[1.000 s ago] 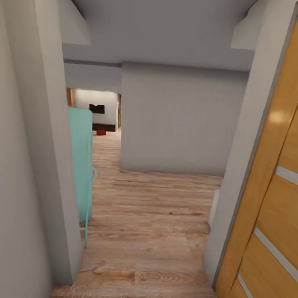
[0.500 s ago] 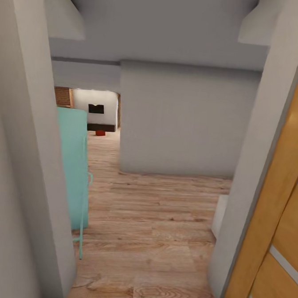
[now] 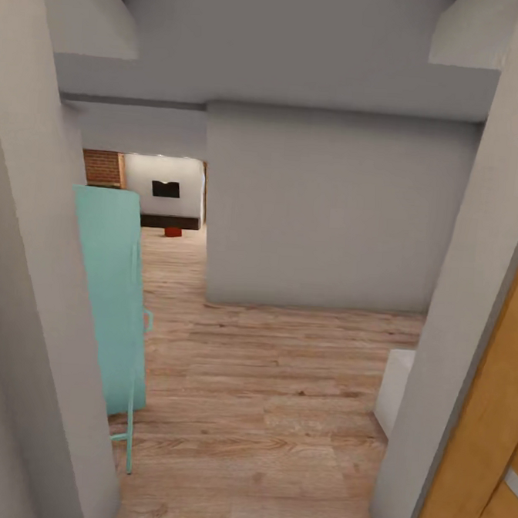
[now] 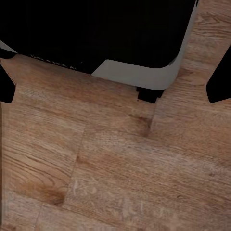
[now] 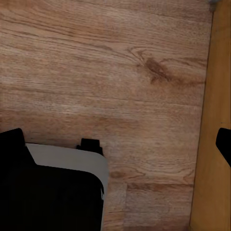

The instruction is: Move the two storage containers from the living room to the garage. In the garage, place one container on the floor and stack the other container on top of it (either order is fine).

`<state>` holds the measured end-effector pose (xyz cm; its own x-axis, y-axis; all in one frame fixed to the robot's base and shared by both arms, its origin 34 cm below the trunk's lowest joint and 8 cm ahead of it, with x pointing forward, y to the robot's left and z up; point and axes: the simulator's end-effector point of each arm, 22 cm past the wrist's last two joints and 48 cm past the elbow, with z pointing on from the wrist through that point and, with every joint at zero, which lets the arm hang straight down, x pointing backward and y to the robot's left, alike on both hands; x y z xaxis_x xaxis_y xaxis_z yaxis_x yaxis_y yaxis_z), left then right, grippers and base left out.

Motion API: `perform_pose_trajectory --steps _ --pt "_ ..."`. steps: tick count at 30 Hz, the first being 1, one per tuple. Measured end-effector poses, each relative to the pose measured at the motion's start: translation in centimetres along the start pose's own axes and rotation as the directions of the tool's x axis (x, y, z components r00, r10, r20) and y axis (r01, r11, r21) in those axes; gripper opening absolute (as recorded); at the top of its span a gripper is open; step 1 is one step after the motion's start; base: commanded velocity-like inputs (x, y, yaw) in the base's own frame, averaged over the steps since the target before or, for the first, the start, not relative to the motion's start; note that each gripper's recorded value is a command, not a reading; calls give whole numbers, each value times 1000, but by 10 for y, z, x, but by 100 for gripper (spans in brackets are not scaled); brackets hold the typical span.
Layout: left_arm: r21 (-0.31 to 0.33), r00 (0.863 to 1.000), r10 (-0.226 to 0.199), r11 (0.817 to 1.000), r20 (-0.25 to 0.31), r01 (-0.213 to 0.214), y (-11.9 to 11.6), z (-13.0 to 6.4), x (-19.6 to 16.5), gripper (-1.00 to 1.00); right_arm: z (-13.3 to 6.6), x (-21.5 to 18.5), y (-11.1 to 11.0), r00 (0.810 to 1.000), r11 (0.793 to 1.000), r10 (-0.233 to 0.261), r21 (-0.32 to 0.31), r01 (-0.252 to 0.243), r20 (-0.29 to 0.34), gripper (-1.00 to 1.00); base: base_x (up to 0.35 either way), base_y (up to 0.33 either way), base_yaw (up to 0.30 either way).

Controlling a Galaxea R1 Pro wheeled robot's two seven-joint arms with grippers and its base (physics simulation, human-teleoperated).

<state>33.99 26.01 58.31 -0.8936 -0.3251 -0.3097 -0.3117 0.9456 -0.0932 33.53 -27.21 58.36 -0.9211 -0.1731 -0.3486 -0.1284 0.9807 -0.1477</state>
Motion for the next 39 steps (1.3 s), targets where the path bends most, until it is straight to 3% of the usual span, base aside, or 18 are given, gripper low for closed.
perform_pose_trajectory --steps 39 --pt "0 1000 1 1000 0 -1 0 0 0 100 0 2 -1 1000 1000 -6 -7 6 -8 100 322 0 0"
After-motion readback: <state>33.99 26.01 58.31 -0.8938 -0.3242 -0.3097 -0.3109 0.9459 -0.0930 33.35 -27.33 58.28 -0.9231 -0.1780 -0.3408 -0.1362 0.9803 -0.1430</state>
